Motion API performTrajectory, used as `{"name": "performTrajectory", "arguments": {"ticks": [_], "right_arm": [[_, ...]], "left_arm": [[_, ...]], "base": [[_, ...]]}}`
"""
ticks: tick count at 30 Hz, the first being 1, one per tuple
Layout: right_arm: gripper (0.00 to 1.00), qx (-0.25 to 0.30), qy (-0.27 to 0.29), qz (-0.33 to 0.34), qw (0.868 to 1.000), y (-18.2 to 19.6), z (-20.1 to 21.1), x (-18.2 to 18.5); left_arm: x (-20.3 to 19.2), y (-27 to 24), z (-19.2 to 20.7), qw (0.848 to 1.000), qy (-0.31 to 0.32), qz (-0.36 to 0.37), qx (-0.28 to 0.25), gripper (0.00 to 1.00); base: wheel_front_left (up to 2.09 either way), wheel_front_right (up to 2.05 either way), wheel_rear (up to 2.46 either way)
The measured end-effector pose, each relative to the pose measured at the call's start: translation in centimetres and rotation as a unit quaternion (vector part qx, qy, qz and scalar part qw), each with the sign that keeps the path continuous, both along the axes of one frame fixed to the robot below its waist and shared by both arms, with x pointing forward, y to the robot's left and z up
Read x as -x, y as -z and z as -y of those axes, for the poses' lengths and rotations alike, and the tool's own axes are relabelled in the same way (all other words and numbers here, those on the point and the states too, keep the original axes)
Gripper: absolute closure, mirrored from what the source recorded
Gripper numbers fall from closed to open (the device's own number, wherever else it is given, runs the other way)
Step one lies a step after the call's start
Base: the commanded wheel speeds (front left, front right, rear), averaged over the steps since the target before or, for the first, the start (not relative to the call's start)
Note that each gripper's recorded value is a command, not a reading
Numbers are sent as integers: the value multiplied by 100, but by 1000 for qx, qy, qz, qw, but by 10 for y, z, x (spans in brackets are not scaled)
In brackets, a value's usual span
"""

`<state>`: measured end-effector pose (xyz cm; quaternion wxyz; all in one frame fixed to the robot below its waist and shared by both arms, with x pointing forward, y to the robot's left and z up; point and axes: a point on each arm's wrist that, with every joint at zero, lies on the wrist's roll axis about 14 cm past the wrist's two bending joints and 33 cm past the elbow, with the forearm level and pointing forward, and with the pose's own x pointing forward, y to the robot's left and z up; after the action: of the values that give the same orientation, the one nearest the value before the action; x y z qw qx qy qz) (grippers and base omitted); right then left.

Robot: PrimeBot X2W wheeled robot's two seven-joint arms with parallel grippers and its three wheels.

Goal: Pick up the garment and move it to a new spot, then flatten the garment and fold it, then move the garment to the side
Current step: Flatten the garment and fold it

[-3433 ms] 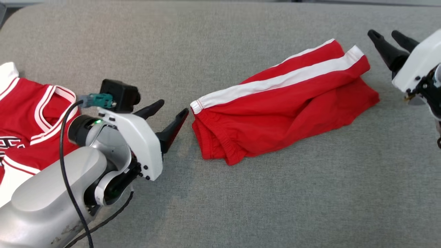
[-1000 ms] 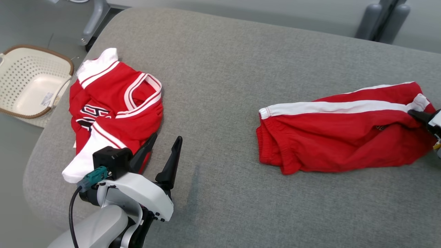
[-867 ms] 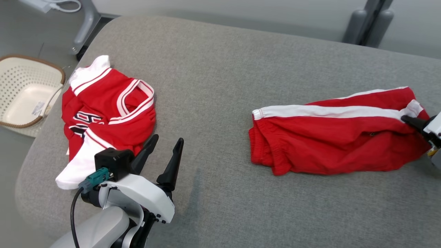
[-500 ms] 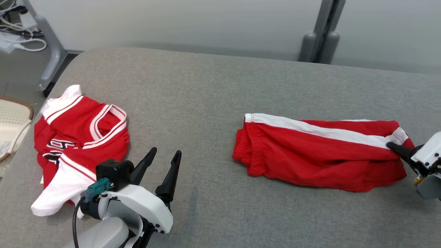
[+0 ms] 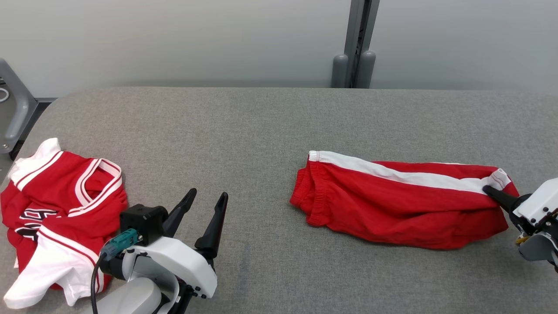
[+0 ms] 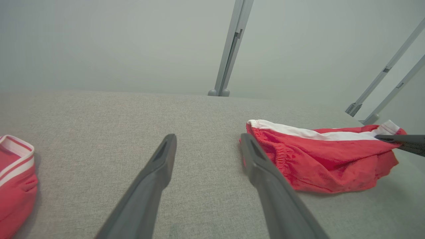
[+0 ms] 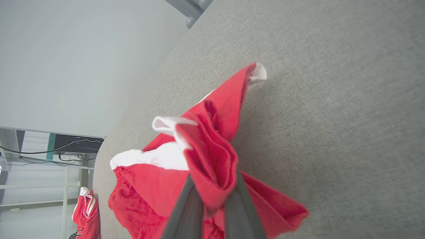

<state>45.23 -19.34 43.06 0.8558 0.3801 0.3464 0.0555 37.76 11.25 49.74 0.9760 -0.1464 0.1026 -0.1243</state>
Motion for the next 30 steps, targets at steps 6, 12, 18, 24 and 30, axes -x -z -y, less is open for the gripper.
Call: {"name": "performTrajectory", "arguments": {"ticks": [6,12,18,24,30], "right_arm": [[100,2,4,2,1000,3,2,4],[100,7,10,10,1000,-2,9,2],[100,11,12,13,1000,-5,13,1],[100,8,6,21,1000,-10,8,-4],[100,3,-8,34,999,-19,-3,-11]], "left_arm": [[-5,-3,-4,1000,-9,14,-12,0],[-8,-12,-14,999,-32,41,-15,0],[-5,-11,-17,998,-39,51,-15,0],[-3,-9,-20,997,-46,54,-13,0],[0,-5,-22,997,-52,52,-10,0]], "base": [[0,0,0],[0,0,0],[0,0,0],[0,0,0],[0,0,0]]}}
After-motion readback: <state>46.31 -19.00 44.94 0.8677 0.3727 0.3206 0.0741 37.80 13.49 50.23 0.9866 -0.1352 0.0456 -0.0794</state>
